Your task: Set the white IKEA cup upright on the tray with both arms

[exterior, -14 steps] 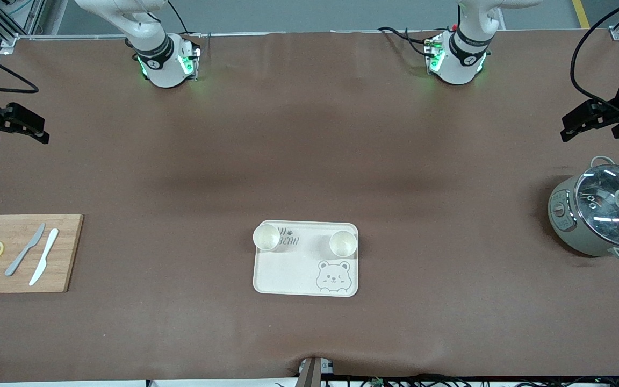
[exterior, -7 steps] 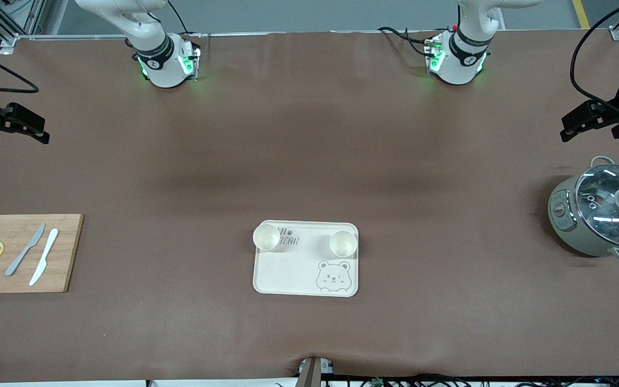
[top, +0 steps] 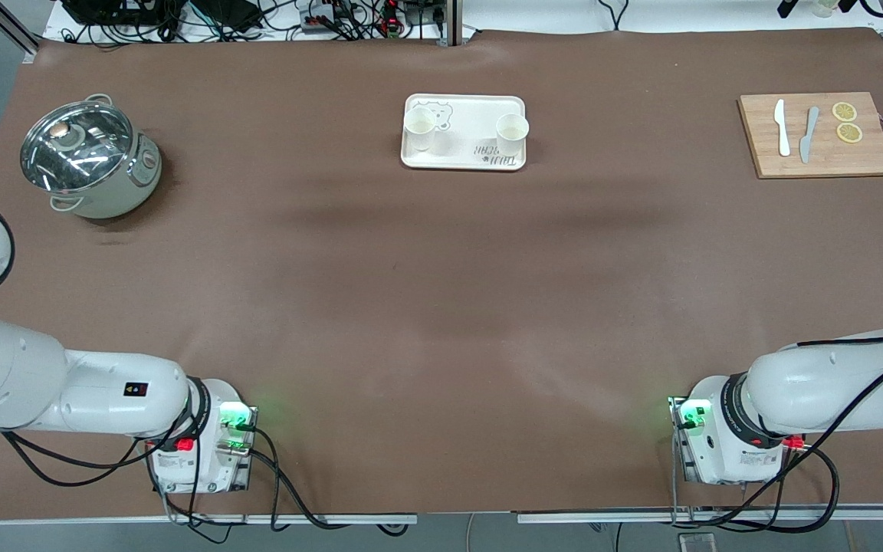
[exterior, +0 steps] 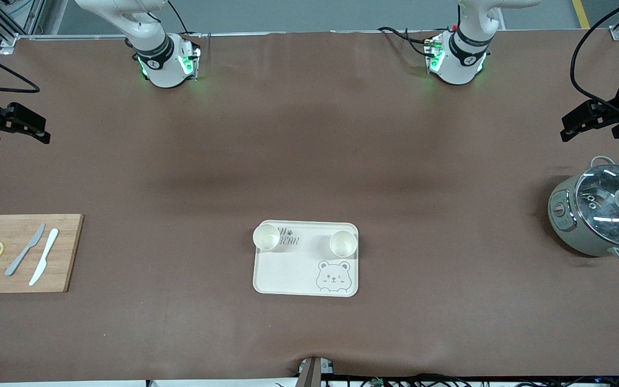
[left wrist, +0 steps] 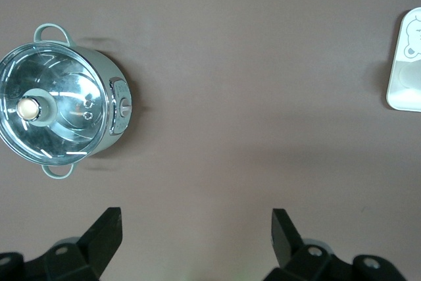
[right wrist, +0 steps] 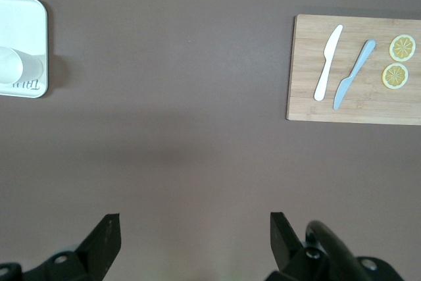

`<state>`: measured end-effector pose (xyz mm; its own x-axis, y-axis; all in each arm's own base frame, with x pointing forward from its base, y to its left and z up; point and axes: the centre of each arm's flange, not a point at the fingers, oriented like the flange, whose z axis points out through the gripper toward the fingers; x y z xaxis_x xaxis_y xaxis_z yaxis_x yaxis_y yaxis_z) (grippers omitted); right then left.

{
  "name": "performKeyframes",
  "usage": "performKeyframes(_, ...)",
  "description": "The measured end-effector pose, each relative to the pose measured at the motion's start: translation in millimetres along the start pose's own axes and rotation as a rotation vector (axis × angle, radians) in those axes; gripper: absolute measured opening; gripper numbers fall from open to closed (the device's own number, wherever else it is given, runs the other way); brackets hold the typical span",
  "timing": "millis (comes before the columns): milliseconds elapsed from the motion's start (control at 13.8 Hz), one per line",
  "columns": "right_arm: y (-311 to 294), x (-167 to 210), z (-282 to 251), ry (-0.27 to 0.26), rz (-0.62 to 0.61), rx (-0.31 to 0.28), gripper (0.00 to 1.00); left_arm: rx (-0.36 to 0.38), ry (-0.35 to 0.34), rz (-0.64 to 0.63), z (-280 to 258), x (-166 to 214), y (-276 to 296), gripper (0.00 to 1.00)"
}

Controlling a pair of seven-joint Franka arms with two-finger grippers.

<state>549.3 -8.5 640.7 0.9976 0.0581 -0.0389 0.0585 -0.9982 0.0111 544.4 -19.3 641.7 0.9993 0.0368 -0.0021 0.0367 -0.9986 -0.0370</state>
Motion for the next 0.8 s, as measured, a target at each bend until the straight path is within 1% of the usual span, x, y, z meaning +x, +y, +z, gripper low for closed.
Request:
performKeyframes(434, 0, 0, 0, 0.0, 0.0, 0.0, 1.0, 0.0, 0.002, 0.016, -1, -1, 9, 1.0)
performKeyframes(796, 0, 0, 0, 0.0, 0.001, 0.0, 1.0, 0.0, 0.005, 0.057, -2, -4, 30, 1.0)
